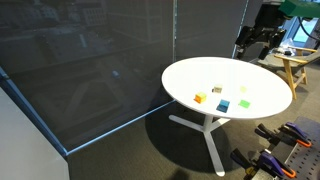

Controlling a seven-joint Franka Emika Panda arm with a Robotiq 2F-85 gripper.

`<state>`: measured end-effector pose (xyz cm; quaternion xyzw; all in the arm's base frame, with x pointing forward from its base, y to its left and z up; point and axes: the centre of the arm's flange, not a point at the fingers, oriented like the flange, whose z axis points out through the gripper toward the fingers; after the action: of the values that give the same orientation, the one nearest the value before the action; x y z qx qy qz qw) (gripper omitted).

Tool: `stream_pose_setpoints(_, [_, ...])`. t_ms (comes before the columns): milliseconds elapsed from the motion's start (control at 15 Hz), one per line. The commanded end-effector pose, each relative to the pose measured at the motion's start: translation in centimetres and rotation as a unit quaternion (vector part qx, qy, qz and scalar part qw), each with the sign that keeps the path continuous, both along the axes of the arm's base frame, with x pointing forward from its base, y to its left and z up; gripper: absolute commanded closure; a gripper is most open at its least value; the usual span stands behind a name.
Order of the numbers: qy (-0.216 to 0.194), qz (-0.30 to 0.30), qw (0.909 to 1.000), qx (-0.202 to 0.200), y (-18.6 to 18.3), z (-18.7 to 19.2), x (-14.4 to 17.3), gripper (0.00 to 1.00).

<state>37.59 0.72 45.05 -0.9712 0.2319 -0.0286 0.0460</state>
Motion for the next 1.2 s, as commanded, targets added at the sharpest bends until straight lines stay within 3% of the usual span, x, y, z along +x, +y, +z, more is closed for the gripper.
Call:
stream_pose_setpoints(0, [-0.021, -0.024, 0.9995, 0.002, -1.8, -0.5, 2.0, 0.00])
stream_pose_setpoints(467, [-0.034, -0.061, 0.9975, 0.010, -4.9, -2.5, 4.1, 0.00])
stream_pose_setpoints(1133, [0.024, -0.103, 0.9941, 0.021, -9.6, -6.2, 7.8, 0.00])
